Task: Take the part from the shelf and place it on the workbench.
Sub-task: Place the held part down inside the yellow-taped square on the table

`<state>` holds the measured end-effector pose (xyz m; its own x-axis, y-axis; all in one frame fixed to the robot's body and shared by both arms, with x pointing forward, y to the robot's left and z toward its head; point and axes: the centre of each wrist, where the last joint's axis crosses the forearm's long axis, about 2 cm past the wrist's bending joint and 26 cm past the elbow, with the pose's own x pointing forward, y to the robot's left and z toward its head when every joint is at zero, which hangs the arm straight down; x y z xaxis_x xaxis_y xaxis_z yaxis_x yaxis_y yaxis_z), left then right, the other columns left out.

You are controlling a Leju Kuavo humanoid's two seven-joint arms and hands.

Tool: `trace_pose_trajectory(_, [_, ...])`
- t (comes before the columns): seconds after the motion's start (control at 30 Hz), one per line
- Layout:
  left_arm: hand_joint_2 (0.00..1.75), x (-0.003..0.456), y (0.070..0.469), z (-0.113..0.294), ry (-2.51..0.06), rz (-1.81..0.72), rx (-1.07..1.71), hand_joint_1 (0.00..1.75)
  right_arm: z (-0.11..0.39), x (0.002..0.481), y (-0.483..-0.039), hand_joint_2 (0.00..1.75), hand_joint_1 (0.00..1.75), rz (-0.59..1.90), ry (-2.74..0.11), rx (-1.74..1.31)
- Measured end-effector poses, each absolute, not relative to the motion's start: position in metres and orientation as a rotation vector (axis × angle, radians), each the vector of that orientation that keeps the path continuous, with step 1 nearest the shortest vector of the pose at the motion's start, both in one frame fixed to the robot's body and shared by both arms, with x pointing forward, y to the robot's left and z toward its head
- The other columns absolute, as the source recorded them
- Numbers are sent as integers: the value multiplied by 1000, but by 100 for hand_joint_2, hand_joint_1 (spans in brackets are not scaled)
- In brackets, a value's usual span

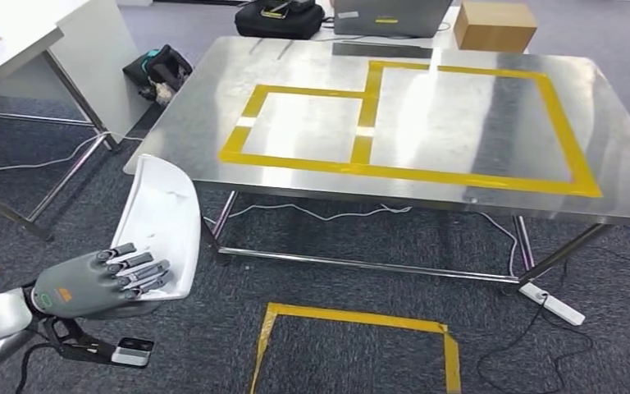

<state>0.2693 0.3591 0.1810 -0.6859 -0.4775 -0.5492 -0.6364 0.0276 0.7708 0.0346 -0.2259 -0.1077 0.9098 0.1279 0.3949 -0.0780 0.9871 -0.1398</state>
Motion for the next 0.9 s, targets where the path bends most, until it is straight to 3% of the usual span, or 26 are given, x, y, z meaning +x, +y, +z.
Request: trace_pose_trajectory(0.9, [0, 270, 342, 164, 2243, 1741, -1102, 175, -108, 29, -224, 0, 0, 117, -403, -123])
